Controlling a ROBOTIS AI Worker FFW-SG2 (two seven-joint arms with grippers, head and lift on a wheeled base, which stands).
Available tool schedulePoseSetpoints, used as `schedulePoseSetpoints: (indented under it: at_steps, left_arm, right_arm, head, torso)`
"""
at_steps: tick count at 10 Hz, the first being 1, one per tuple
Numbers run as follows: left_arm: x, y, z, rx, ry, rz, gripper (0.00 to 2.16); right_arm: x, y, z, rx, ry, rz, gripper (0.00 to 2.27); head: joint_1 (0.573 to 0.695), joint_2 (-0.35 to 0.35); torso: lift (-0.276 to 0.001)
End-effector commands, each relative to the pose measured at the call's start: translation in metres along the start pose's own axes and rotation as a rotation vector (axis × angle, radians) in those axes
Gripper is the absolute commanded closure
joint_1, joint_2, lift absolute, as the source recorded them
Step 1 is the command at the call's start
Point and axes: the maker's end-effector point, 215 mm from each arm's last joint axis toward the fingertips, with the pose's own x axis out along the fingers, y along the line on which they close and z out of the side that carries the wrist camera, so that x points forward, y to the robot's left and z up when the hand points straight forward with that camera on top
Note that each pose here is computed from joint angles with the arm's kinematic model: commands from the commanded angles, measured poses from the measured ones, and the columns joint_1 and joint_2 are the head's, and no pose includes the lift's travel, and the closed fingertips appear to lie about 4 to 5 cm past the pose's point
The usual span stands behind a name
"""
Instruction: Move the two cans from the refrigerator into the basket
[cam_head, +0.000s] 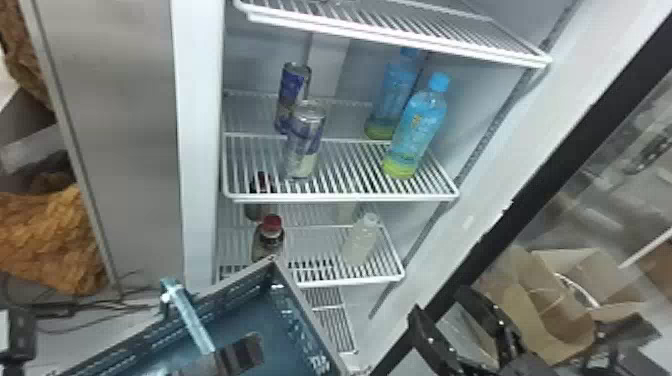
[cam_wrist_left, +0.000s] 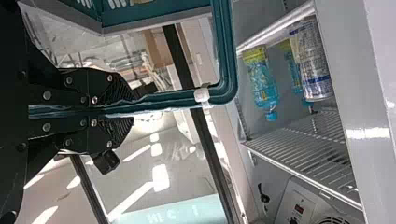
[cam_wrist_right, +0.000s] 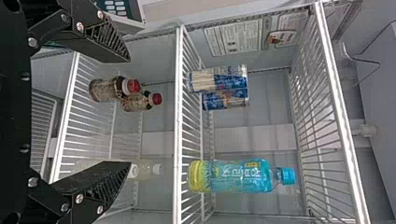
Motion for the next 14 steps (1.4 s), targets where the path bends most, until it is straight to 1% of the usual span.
schedulePoseSetpoints:
  at_steps: [1,5,9,13,14]
  left_arm:
    - [0.000,0.000,0.000,0.000,0.000,0.000,1.20]
    - [-0.001,0.000,0.001,0.001,-0.004,-0.001,1.20]
    - [-0.002,0.000,0.002,-0.001,-0.008,0.001,1.20]
    - [-0.002,0.000,0.004,0.002,-0.011,0.001,1.20]
    - [-0.001,0.000,0.004,0.004,-0.009,0.001,1.20]
  right_arm:
    - [0.001,0.001,0.001,0.000,-0.002,0.002,0.27]
    - [0.015,0.006,0.014,-0.024,-0.038,0.015,0.27]
    - [0.039,0.005,0.016,-0.036,-0.050,0.021,0.27]
    - [0.071,0.015,0.018,-0.004,-0.090,0.051,0.27]
    - [0.080,0.017,0.012,0.005,-0.087,0.059,0.27]
  head:
    - [0.695,-0.350]
    - [0.695,-0.350]
    - [0.695,-0.350]
    - [0.695,-0.350]
    - [0.695,-0.350]
  torso:
    - [-0.035]
    - [-0.035]
    - [-0.035]
    - [-0.035]
    - [-0.035]
